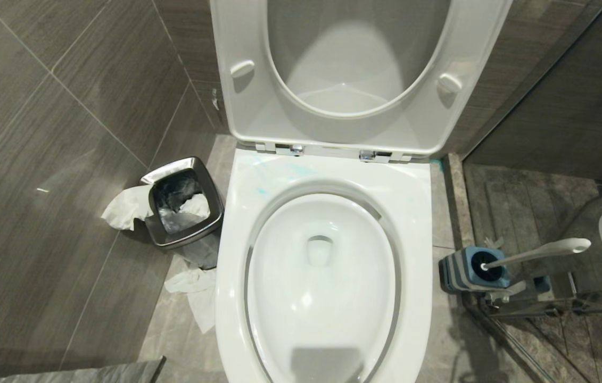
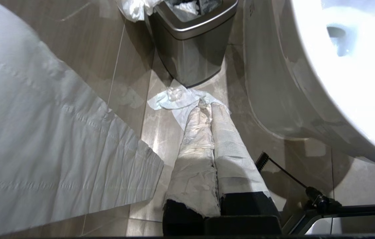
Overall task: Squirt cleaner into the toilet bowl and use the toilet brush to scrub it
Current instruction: Pour in the cleaning agent
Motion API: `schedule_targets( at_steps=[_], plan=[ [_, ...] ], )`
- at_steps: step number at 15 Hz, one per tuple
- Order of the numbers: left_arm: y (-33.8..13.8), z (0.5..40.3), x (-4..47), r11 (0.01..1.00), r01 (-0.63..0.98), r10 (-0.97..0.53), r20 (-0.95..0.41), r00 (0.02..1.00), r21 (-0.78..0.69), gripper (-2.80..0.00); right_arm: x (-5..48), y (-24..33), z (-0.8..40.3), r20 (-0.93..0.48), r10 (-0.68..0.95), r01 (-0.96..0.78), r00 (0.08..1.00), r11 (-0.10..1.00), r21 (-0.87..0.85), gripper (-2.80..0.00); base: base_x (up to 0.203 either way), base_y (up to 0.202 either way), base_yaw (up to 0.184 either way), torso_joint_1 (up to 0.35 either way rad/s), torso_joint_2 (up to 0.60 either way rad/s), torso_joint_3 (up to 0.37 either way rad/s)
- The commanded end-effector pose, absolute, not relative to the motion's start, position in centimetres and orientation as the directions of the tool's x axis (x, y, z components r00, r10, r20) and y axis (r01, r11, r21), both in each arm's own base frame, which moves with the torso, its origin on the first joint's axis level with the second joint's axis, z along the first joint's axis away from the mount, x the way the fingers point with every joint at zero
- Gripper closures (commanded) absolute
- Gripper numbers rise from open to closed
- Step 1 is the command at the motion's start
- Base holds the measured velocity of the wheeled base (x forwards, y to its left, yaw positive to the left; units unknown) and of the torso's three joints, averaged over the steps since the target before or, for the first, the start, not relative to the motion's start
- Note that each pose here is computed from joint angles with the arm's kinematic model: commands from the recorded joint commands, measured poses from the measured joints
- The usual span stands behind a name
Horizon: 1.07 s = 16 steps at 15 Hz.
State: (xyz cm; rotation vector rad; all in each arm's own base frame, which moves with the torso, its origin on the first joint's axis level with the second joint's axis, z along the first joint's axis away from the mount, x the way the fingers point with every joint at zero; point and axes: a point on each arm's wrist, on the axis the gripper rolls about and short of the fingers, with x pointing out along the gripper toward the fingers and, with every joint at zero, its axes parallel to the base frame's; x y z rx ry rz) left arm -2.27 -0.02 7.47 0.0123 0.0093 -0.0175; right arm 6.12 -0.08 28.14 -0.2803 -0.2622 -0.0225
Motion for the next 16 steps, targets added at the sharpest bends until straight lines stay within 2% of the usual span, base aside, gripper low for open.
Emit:
schedule_targets(
  at_steps=[1,8,16],
  plan=[
    [0.0,7.4,-2.3,1.0,0.017,-0.017,-0.012,1.0,0.012,0.0,6.3,-0.1,28.1,0.252,0.015,0.056,0.968,0.96,-0.273,0.0,0.0,0.0,0.0,0.002,0.0,0.203],
    [0.0,7.4,-2.3,1.0,0.017,-0.017,-0.011,1.0,0.012,0.0,6.7,-0.1,28.0,0.237,0.013,0.051,0.971,0.963,-0.263,0.0,0.0,0.0,0.0,0.004,0.0,0.191],
    [0.0,7.4,-2.3,1.0,0.018,-0.018,-0.009,1.0,0.015,0.0,9.3,-0.2,27.5,0.156,-0.025,0.073,0.988,0.947,-0.312,0.0,0.0,0.0,0.0,0.002,0.0,0.009]
  ],
)
